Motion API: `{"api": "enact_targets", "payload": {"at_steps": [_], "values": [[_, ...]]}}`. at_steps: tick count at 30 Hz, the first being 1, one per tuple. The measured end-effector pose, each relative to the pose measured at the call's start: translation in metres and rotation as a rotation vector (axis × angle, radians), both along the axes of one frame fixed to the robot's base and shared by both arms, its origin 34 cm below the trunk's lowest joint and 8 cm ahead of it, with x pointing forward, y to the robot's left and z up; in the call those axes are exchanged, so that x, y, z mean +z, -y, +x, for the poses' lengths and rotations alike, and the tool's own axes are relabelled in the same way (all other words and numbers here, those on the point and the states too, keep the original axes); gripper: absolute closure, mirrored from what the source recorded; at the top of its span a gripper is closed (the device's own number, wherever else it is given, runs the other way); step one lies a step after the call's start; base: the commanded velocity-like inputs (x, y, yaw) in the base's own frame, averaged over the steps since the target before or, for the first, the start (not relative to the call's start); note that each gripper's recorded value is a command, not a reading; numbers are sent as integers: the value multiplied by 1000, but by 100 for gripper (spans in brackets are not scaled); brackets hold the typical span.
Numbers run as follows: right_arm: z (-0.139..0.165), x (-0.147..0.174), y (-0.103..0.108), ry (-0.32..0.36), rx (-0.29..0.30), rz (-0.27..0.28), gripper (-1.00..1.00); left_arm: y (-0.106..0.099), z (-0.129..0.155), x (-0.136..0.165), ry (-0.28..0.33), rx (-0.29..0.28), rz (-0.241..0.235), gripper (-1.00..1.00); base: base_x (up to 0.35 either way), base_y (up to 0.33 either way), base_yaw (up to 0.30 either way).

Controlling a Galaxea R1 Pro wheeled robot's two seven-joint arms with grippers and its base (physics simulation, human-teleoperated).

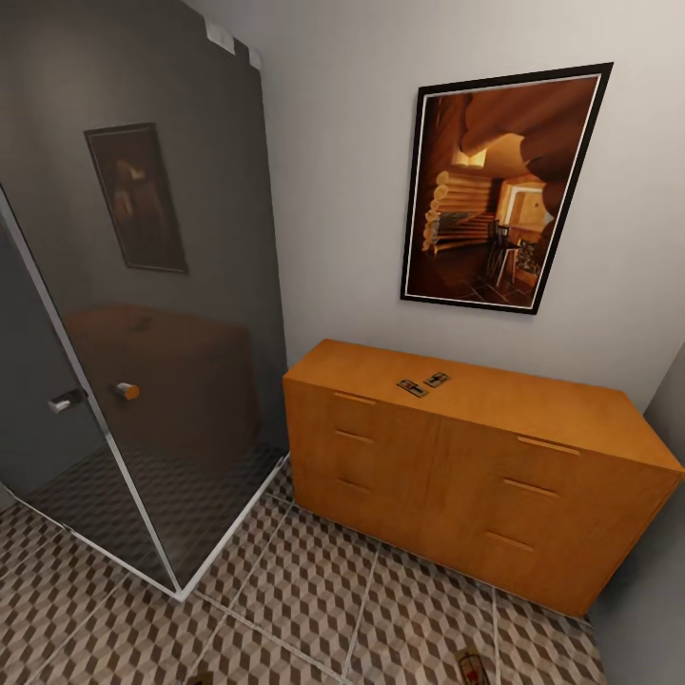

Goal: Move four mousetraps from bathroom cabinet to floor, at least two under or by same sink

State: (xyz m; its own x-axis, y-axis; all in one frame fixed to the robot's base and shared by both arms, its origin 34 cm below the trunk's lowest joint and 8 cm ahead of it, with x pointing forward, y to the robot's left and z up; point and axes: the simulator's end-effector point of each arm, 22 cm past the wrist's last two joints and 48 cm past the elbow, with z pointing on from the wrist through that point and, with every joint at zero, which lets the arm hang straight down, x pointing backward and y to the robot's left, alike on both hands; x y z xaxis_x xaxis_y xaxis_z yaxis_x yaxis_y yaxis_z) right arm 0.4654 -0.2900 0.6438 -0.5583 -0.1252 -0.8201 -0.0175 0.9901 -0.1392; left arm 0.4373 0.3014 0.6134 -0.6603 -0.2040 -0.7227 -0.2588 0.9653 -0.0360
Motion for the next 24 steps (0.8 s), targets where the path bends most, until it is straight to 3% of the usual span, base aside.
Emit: {"api": "enact_targets", "payload": {"at_steps": [6,24], "values": [[0,-1,-2,-3,1,3,100,4,1,0,2,-3,-5,100,0,0,81],[0,0,-2,-2,-3,1,100,2,0,0,-1,-2,-2,100,0,0,293]]}}
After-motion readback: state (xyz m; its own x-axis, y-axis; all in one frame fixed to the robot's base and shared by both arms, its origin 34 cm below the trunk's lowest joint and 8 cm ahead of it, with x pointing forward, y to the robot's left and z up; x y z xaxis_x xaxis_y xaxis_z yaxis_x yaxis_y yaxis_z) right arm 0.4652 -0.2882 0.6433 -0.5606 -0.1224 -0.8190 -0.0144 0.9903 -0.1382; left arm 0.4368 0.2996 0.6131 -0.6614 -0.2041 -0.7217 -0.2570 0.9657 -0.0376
